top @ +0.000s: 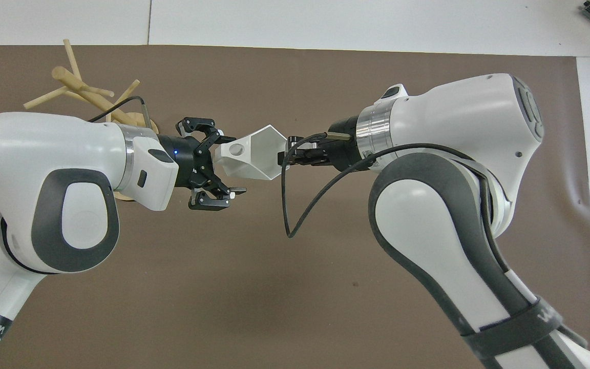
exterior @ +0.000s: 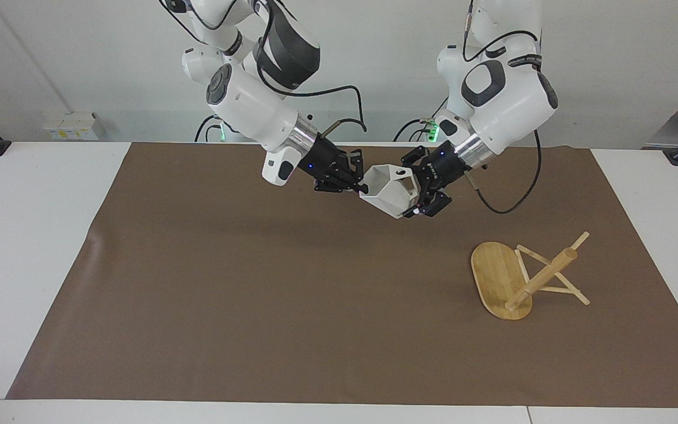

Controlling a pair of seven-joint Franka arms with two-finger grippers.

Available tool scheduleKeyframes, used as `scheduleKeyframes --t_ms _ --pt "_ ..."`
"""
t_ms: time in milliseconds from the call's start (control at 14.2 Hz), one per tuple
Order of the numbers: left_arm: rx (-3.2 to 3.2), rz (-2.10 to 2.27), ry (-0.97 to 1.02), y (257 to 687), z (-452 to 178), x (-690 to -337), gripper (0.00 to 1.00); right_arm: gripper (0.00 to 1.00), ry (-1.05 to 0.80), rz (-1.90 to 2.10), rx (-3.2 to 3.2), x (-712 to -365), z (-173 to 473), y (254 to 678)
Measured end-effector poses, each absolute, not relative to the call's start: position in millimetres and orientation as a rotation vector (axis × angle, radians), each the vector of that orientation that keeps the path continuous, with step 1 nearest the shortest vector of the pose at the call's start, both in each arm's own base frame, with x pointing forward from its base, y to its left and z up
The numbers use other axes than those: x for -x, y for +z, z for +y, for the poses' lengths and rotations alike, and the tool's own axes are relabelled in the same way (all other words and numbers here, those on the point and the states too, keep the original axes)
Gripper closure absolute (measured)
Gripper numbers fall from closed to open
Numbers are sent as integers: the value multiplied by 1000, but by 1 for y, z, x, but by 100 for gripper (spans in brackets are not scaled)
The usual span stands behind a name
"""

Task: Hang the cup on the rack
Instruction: 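Close the left gripper on the cup's open end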

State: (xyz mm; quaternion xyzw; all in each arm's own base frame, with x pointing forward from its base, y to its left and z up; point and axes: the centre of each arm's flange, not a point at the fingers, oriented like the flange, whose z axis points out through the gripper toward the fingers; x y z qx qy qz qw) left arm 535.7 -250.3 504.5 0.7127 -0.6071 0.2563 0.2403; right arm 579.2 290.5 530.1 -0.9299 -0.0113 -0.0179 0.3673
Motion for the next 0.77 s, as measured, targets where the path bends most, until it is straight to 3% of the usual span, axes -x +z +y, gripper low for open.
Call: scheduleKeyframes --t_ms 140,772 --pt "-1950 -1665 703 504 -248 -536 29 97 -32 -33 2391 -579 290 529" --pt "-1922 -1703 701 501 -244 -536 30 97 -21 -37 2391 -578 293 526"
